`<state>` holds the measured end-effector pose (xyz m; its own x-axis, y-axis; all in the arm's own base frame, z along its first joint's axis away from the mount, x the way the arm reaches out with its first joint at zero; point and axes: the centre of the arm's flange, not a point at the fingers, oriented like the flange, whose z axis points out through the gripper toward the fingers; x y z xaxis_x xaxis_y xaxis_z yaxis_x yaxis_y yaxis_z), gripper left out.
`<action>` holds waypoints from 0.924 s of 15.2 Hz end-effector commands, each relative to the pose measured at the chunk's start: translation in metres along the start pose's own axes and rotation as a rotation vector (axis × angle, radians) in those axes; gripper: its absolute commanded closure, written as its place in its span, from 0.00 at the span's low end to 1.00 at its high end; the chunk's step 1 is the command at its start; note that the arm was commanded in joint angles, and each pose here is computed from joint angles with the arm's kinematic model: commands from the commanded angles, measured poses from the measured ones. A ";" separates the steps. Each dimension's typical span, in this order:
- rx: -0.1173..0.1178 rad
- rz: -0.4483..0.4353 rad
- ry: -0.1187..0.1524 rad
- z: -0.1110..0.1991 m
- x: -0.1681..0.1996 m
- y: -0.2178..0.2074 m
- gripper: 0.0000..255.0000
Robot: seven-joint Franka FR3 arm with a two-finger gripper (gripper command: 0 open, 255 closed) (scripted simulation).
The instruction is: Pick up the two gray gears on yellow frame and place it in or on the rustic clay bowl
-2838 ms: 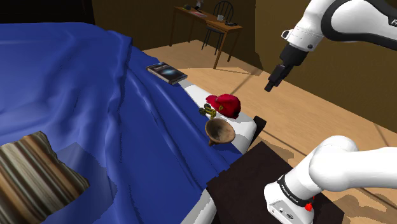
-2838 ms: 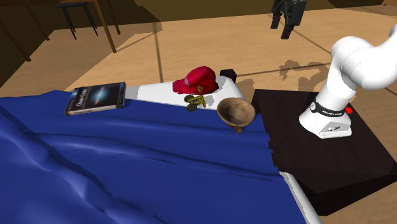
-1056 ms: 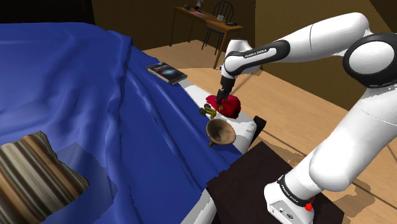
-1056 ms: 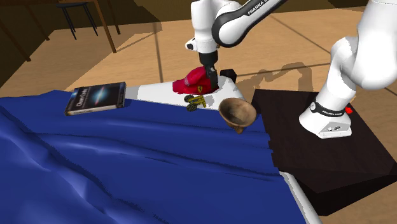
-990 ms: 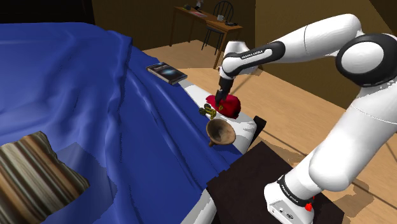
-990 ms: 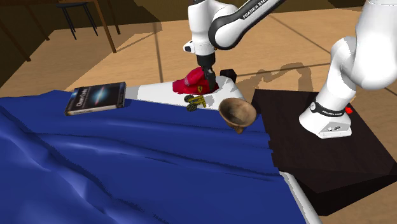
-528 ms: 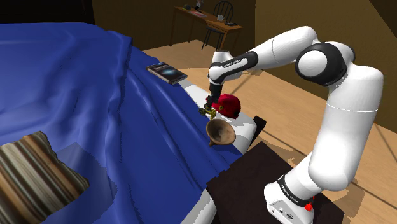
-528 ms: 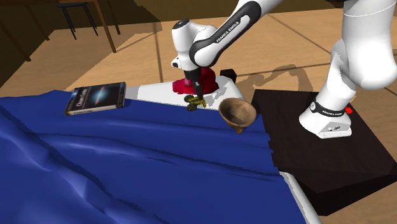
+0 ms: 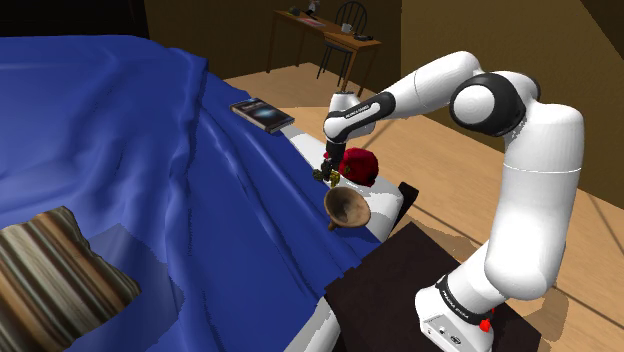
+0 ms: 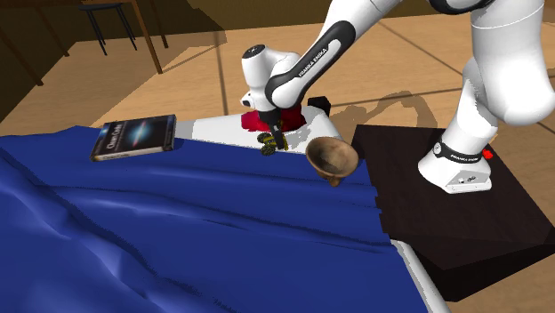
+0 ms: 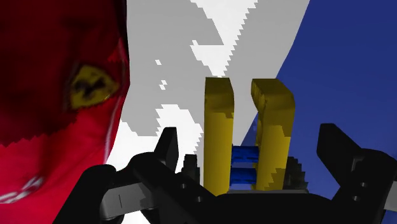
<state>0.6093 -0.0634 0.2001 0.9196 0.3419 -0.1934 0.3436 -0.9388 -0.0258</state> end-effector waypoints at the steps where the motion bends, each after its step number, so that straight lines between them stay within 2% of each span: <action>1: 0.000 0.000 0.000 0.005 0.001 0.001 0.00; 8: 0.000 0.000 0.000 0.005 0.001 0.001 0.00; 9: 0.000 0.000 0.000 0.005 0.001 0.001 1.00; 14: 0.000 0.000 0.000 0.005 0.001 0.001 1.00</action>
<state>0.6095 -0.0644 0.1954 0.9199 0.3416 -0.1929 0.3433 -0.9389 -0.0255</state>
